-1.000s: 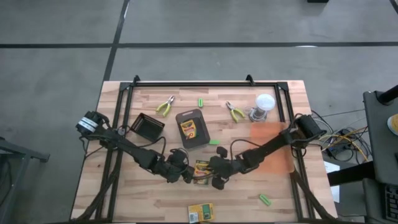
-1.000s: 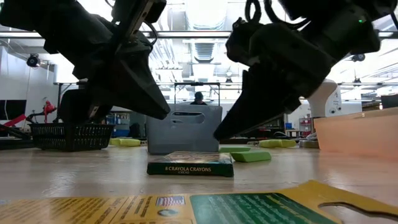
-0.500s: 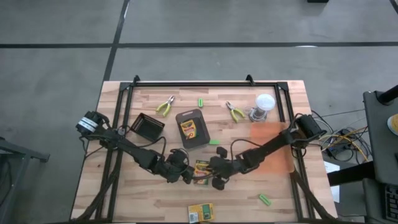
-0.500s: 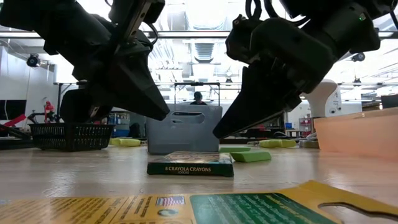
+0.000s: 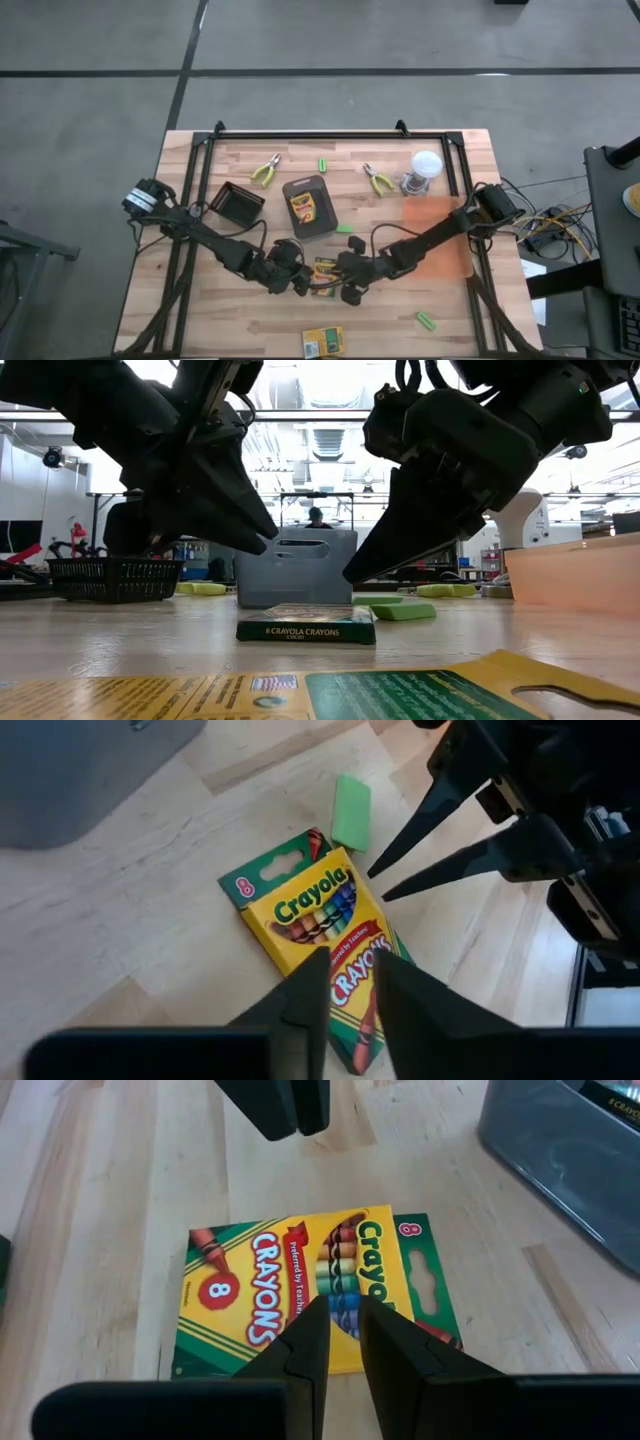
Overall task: Pick & Place School Supplies
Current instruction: Put the left yellow crayon box into the black transparent bin
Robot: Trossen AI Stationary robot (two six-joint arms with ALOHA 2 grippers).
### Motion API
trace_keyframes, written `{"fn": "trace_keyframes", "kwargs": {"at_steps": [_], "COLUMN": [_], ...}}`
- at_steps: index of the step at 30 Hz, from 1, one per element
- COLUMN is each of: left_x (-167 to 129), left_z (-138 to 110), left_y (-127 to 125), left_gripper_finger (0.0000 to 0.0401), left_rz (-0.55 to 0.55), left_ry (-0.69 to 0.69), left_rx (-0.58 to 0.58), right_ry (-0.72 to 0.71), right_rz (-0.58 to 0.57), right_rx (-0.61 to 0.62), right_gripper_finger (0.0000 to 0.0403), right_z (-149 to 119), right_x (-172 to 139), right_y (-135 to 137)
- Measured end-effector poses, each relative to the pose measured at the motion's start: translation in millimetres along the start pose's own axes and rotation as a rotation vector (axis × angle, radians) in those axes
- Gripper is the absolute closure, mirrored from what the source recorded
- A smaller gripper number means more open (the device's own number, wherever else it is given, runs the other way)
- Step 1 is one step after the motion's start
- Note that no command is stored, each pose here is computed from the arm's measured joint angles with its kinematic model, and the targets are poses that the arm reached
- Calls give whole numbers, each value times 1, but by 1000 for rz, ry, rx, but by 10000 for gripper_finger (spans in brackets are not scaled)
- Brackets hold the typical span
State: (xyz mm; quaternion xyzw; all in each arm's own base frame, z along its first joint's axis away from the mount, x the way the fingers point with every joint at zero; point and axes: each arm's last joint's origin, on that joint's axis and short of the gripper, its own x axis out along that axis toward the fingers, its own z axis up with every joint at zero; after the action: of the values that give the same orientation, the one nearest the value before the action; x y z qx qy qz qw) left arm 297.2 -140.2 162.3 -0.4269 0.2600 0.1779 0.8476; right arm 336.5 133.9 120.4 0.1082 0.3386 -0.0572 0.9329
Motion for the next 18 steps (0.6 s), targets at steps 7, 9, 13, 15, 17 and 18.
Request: {"fn": "trace_keyframes", "kwargs": {"at_steps": [7,9,13,15,17,18], "left_x": [0,0,0,0,0,0], "left_z": [0,0,-1,-1,-1,-1], "left_y": [1,3,4,4,4,4], "left_gripper_finger": [227,211,196,195,195,195], "left_rz": [13,19,18,16,16,16], "left_ry": [-27,-30,-28,-21,-21,-21], "left_rx": [-31,-80,-240,-290,-297,-290], "right_ry": [0,0,6,7,9,10], "right_rz": [0,0,-1,-1,0,2], "right_rx": [1,4,3,4,5,6], "right_gripper_finger": [346,346,346,346,346,346], "right_z": [0,0,-1,-1,-1,-1], "right_x": [0,0,0,0,0,0], "right_y": [0,0,0,0,0,0]}}
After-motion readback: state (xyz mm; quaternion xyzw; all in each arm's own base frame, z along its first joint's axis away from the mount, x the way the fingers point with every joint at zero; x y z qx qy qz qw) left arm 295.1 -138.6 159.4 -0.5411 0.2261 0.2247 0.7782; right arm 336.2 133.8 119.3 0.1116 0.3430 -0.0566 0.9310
